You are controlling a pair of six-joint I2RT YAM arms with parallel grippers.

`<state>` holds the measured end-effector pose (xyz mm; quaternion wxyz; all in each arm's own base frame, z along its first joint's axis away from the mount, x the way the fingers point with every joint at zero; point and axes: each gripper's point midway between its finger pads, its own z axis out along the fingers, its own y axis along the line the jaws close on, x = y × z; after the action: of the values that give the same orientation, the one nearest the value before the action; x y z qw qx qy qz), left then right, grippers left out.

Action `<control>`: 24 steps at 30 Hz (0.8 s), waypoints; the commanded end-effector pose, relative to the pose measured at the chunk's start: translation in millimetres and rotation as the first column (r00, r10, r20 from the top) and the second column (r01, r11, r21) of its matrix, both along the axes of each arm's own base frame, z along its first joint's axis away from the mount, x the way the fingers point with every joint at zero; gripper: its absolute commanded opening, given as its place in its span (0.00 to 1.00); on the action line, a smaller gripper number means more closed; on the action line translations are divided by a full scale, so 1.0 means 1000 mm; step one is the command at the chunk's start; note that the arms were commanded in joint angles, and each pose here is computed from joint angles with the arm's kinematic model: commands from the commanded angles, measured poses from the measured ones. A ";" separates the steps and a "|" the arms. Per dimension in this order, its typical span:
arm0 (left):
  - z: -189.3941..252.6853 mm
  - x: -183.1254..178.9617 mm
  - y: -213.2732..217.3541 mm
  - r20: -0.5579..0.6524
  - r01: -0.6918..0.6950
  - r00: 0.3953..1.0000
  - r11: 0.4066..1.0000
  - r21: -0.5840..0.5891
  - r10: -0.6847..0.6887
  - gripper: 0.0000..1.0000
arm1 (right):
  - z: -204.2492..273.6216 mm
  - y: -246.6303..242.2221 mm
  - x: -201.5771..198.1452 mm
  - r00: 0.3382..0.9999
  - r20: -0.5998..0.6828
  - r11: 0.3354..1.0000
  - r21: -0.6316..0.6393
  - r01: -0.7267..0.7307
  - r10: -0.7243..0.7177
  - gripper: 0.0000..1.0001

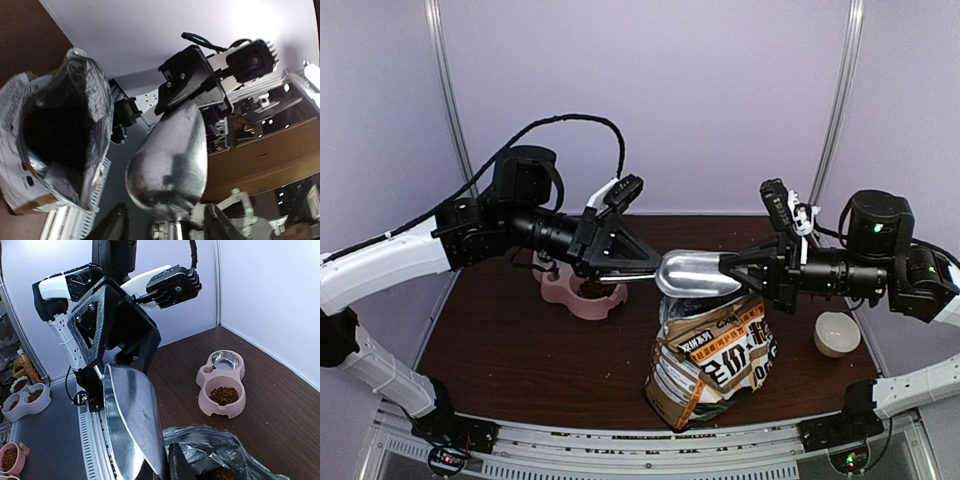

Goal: Serve the pet food
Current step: Pass from the left arm to the right, then pass from the right arm to the left

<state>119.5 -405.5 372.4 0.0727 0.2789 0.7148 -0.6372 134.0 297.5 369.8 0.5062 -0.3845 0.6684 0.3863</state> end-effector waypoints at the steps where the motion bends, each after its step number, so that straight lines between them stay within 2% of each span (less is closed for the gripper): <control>1: 0.011 0.004 0.008 0.300 -0.027 0.953 0.999 -0.038 0.037 0.64 | 0.009 0.008 -0.005 0.995 -0.096 0.998 0.069 -0.015 0.022 0.00; 4: 0.006 0.005 0.008 0.454 -0.035 0.889 0.999 -0.041 0.050 0.66 | -0.005 0.008 0.001 0.979 -0.202 0.999 0.017 0.035 -0.031 0.00; 9: 0.013 0.003 0.008 0.528 -0.046 0.844 0.993 -0.108 0.097 0.68 | -0.015 -0.003 0.011 0.932 -0.330 0.989 -0.015 0.150 -0.147 0.00; 12: 0.016 0.004 0.012 0.551 -0.064 0.824 0.989 -0.137 0.129 0.70 | -0.014 -0.010 0.016 0.908 -0.375 0.980 0.005 0.201 -0.184 0.00; 18: 0.002 0.015 0.019 0.561 -0.142 0.811 0.986 -0.089 0.168 0.72 | 0.000 -0.013 0.015 0.898 -0.412 0.973 0.093 0.212 -0.156 0.00; 22: -0.002 0.019 0.020 0.550 -0.173 0.815 0.982 -0.074 0.185 0.75 | 0.006 -0.011 0.012 0.903 -0.410 0.973 0.124 0.194 -0.128 0.00; 24: -0.002 0.015 0.017 0.540 -0.151 0.825 0.986 -0.077 0.168 0.73 | 0.006 -0.012 0.013 0.901 -0.410 0.972 0.118 0.204 -0.140 0.00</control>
<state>134.1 -387.7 361.5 0.3109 0.3875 0.6881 -0.5289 144.5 287.4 355.1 0.4033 -0.2166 0.7730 0.4392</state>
